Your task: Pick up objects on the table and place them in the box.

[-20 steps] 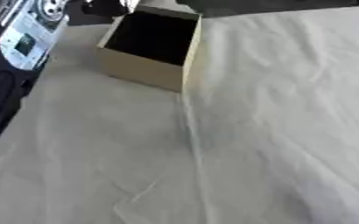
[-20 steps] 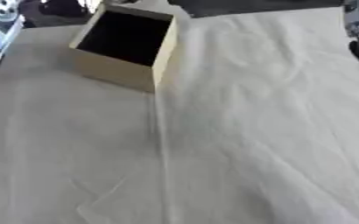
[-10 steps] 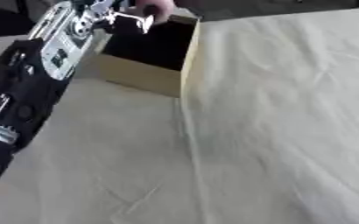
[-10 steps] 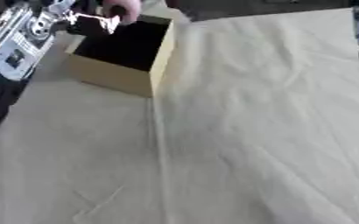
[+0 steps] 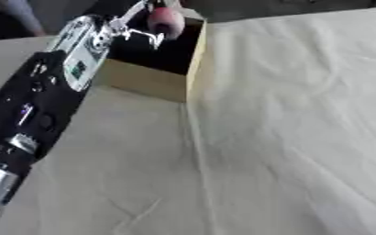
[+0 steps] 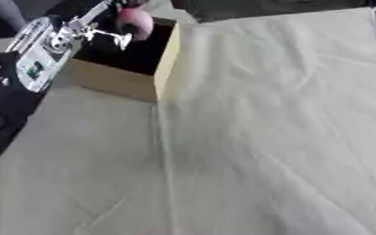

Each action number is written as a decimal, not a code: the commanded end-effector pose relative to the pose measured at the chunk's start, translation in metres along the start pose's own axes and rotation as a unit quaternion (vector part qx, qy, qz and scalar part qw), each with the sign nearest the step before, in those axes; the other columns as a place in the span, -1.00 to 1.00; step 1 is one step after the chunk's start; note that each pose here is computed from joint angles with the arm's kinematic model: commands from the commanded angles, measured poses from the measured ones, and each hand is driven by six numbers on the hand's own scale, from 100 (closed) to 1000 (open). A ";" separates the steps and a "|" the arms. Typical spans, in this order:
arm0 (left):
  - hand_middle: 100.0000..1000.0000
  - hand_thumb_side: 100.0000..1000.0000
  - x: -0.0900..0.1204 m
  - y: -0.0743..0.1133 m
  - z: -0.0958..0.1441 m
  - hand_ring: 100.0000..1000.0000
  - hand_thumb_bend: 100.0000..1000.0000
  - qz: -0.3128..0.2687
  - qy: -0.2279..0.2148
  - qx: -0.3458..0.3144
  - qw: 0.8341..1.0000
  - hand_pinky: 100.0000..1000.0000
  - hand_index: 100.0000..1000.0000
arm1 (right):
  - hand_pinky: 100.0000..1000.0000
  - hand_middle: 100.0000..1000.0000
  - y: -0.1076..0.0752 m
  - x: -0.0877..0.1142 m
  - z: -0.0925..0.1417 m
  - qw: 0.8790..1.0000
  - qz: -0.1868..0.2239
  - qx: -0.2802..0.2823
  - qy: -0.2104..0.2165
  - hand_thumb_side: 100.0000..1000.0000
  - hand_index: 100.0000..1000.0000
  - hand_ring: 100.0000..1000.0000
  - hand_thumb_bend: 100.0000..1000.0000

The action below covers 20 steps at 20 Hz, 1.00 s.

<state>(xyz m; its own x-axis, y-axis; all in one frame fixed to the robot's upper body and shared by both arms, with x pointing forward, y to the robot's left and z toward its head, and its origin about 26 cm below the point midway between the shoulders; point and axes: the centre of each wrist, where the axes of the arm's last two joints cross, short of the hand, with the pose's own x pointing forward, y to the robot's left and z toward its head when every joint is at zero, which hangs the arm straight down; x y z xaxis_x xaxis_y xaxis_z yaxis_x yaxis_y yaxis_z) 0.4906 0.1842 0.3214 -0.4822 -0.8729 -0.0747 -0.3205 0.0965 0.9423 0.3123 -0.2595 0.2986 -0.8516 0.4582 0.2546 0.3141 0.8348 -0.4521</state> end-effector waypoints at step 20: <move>0.51 -0.27 -0.005 0.023 0.000 0.51 -0.58 -0.016 0.036 0.033 0.999 0.20 0.68 | 0.65 0.03 -0.007 0.004 -0.002 1.000 0.005 -0.009 -0.009 0.38 0.53 0.27 -1.00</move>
<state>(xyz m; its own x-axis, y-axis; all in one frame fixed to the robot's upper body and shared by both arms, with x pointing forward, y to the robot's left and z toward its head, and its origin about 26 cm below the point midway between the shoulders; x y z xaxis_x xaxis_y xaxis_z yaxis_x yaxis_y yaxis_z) 0.4901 0.1858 0.3249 -0.4142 -0.9064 -0.0827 -0.3425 0.0711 0.9368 0.3123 -0.2603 0.2970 -0.8491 0.4595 0.2607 0.3147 0.8363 -0.4489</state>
